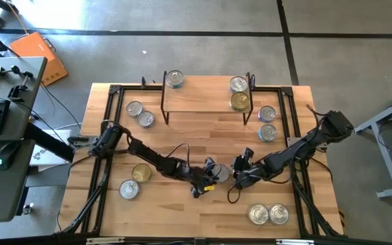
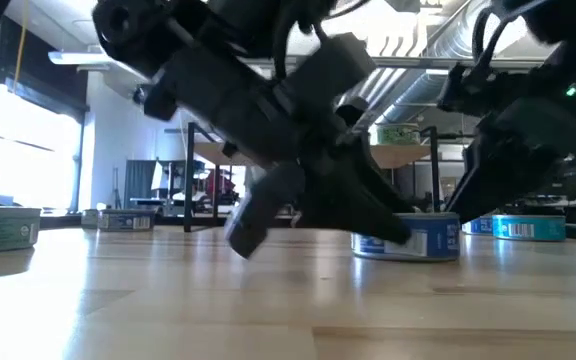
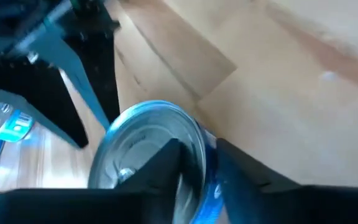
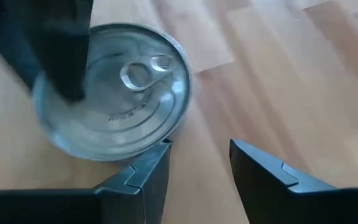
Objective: Stack canned seafood by type on shelf
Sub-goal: Put the blue tuna can on the shelf
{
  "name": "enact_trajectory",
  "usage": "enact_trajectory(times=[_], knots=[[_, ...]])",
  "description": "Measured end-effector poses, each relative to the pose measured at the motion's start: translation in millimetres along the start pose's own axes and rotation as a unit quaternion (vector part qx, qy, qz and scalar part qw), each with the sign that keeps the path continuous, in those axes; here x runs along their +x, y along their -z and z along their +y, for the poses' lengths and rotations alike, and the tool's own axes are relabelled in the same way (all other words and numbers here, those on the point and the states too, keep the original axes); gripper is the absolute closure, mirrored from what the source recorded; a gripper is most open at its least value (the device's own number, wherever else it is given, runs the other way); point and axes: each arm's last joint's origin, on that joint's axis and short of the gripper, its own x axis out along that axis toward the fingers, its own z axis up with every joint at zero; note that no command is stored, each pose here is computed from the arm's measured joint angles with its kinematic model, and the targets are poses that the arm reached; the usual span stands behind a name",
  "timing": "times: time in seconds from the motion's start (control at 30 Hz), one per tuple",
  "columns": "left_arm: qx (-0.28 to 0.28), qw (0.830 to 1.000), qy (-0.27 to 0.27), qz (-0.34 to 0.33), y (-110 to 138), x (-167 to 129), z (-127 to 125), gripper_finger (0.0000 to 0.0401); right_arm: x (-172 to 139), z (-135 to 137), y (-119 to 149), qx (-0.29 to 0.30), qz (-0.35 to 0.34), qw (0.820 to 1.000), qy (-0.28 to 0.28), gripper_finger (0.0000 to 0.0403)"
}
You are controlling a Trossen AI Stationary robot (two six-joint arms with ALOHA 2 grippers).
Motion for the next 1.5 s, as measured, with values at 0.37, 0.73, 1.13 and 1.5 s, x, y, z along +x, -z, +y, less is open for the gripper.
enact_trajectory(times=[0.37,0.73,1.13,1.5], knots=[[-0.044,0.999,0.010,0.001,-26.3,-32.0,1.0,0.0398,-43.5,27.9,-12.5,-0.035,-0.057,0.997,-0.042,0.0265],[-0.093,0.995,0.040,-0.017,-37.3,-49.5,10.3,0.0401,-60.4,50.8,-11.6,-0.132,-0.104,0.979,-0.114,0.0259],[-0.168,0.984,0.051,-0.012,-31.6,-51.0,25.1,0.0401,-16.5,55.3,-7.5,-0.280,-0.108,0.952,-0.059,0.0157],[-0.172,0.984,0.051,-0.017,-32.9,-51.1,25.1,0.0401,21.2,66.1,8.7,-0.272,-0.142,0.952,0.011,0.0176]])
